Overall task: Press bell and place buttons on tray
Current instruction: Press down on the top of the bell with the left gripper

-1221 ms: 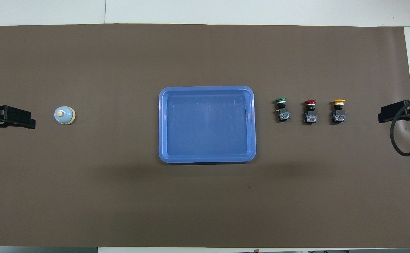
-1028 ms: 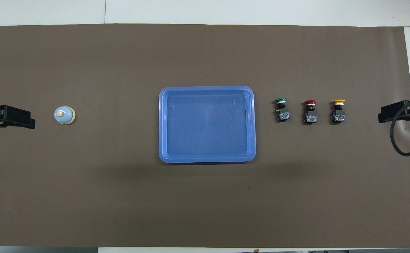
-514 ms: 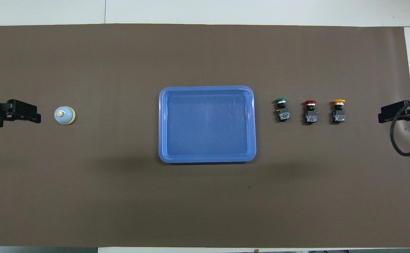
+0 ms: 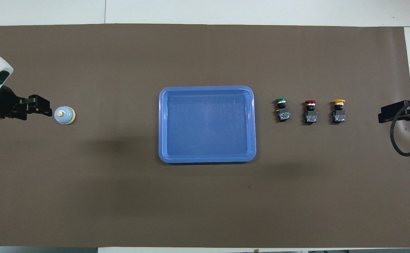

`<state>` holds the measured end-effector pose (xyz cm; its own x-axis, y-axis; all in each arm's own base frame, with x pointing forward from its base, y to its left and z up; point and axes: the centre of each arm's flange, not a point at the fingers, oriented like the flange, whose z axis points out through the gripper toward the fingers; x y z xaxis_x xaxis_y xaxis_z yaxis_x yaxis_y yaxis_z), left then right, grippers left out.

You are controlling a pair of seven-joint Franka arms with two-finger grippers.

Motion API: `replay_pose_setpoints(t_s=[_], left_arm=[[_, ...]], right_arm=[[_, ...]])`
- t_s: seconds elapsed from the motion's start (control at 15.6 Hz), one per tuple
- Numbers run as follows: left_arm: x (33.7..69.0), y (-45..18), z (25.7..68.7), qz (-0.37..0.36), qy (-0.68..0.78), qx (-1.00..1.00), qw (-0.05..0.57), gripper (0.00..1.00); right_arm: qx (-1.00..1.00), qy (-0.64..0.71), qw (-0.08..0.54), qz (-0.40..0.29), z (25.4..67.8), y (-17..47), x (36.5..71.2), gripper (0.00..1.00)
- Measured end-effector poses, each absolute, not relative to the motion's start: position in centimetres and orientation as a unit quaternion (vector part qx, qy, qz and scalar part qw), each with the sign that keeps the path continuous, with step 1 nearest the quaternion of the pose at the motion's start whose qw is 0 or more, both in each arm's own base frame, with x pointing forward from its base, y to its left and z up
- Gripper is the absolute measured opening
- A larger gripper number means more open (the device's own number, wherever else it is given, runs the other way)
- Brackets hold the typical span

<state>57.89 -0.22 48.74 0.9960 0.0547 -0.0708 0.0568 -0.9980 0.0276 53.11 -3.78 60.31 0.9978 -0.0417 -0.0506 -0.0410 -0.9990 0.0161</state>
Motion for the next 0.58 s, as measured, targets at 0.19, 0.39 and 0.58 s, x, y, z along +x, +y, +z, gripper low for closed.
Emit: replay_pose_setpoints(t_s=[0.19, 0.39, 0.58], left_arm=[[59.6, 0.7, 45.6, -0.029, 0.015, 0.999, 0.011, 0.25], [60.7, 2.4, 43.0, -0.033, -0.005, 0.999, 0.007, 0.01], [61.6, 3.8, 41.1, -0.023, -0.017, 1.0, 0.004, 0.01]], right_arm=[[0.999, -0.021, 0.008, -0.025, 60.3, -3.8, 53.1, 1.0], [0.999, -0.021, 0.008, -0.025, 60.3, -3.8, 53.1, 1.0], [0.999, -0.021, 0.008, -0.025, 60.3, -3.8, 53.1, 1.0]])
